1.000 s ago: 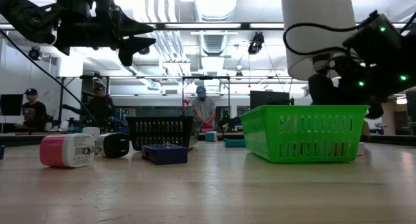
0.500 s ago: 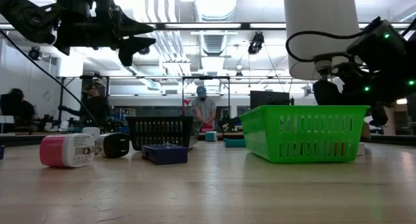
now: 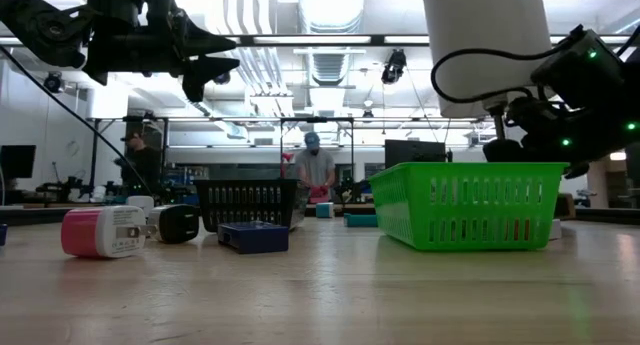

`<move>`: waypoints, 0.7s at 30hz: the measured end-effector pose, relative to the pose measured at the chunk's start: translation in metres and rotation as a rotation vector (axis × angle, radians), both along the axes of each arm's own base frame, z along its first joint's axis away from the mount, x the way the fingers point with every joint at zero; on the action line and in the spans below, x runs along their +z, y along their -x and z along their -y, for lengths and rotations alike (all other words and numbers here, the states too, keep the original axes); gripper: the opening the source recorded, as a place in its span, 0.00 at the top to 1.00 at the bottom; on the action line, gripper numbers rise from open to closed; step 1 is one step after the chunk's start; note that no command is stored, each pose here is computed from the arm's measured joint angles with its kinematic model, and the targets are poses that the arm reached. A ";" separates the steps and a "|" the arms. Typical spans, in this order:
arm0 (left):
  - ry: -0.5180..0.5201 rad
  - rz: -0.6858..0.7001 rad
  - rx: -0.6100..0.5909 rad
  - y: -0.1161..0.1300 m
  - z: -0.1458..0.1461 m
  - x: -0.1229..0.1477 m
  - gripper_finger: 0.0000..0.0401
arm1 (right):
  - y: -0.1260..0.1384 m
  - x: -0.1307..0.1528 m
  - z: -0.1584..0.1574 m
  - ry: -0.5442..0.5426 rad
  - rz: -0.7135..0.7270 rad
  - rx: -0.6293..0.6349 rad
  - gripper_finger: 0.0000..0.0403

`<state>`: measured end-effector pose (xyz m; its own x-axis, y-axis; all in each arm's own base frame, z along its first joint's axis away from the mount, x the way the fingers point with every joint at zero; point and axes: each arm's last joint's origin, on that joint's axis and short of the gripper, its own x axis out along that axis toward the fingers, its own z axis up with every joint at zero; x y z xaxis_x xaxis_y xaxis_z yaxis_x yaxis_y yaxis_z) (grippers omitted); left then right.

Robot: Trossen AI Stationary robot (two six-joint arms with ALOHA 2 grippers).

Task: Pick & Place Office items
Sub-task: Adjust the white lamp

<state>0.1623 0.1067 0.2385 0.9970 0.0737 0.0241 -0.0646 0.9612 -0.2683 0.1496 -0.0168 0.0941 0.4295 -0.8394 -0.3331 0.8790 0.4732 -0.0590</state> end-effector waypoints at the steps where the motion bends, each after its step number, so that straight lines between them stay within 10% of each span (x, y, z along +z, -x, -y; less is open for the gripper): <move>1: 0.000 0.000 0.000 0.000 0.000 0.000 0.53 | 0.000 0.000 0.000 0.002 -0.005 0.002 0.50; 21: 0.000 0.000 0.001 0.000 0.000 0.000 0.53 | -0.003 0.001 -0.001 0.192 -0.424 0.207 0.50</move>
